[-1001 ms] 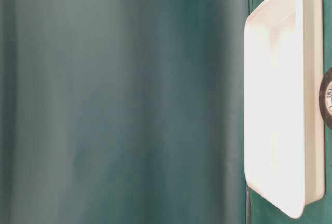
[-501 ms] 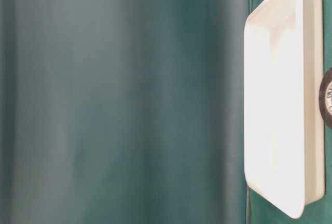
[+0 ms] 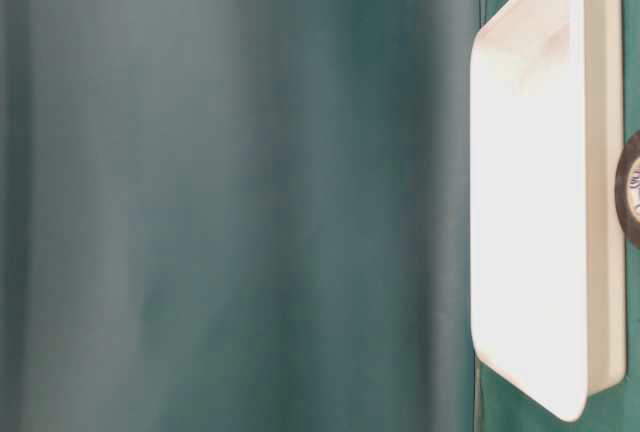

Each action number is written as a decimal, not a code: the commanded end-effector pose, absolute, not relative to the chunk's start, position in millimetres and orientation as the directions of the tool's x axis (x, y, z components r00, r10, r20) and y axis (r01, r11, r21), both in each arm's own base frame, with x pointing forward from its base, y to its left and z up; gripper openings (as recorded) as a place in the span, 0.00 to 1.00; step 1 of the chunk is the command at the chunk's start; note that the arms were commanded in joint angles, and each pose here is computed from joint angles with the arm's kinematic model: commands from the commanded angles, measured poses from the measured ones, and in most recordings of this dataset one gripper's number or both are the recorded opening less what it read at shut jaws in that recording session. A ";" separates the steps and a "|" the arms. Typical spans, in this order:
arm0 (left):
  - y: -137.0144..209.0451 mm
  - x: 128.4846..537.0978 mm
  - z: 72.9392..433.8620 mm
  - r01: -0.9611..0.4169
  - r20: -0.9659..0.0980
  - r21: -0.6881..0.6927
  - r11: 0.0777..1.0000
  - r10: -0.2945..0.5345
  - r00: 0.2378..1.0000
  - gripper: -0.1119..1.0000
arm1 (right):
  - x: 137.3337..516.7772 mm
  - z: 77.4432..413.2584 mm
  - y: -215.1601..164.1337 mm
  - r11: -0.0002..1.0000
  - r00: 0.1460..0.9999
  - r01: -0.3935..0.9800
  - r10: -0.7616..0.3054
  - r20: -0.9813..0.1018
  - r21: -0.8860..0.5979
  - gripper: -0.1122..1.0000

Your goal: Pick up the tape from a random location and place it into the white case.

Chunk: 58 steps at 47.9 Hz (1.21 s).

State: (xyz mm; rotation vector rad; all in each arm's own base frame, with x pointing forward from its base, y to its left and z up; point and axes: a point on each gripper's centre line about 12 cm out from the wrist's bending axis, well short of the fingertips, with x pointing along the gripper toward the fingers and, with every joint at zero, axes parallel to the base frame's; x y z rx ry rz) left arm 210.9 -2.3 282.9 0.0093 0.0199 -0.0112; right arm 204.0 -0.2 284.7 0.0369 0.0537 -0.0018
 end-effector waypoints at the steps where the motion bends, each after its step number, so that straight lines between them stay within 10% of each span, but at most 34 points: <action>1: -3.0 213.9 293.5 0.014 0.006 0.008 1.000 -0.014 1.000 1.00 | 206.6 296.1 -0.6 0.999 1.000 0.003 -0.002 -0.026 0.037 0.92; 32: -59.4 206.1 290.7 0.277 -0.040 0.005 0.961 -0.277 0.960 1.00 | 207.1 297.7 -0.5 0.999 1.000 0.003 -0.002 -0.023 0.035 0.92; 58: -67.7 228.1 288.2 0.285 -0.095 0.000 0.959 -0.283 0.954 1.00 | 207.4 297.4 -0.6 0.999 1.000 0.003 -0.002 -0.025 0.037 0.92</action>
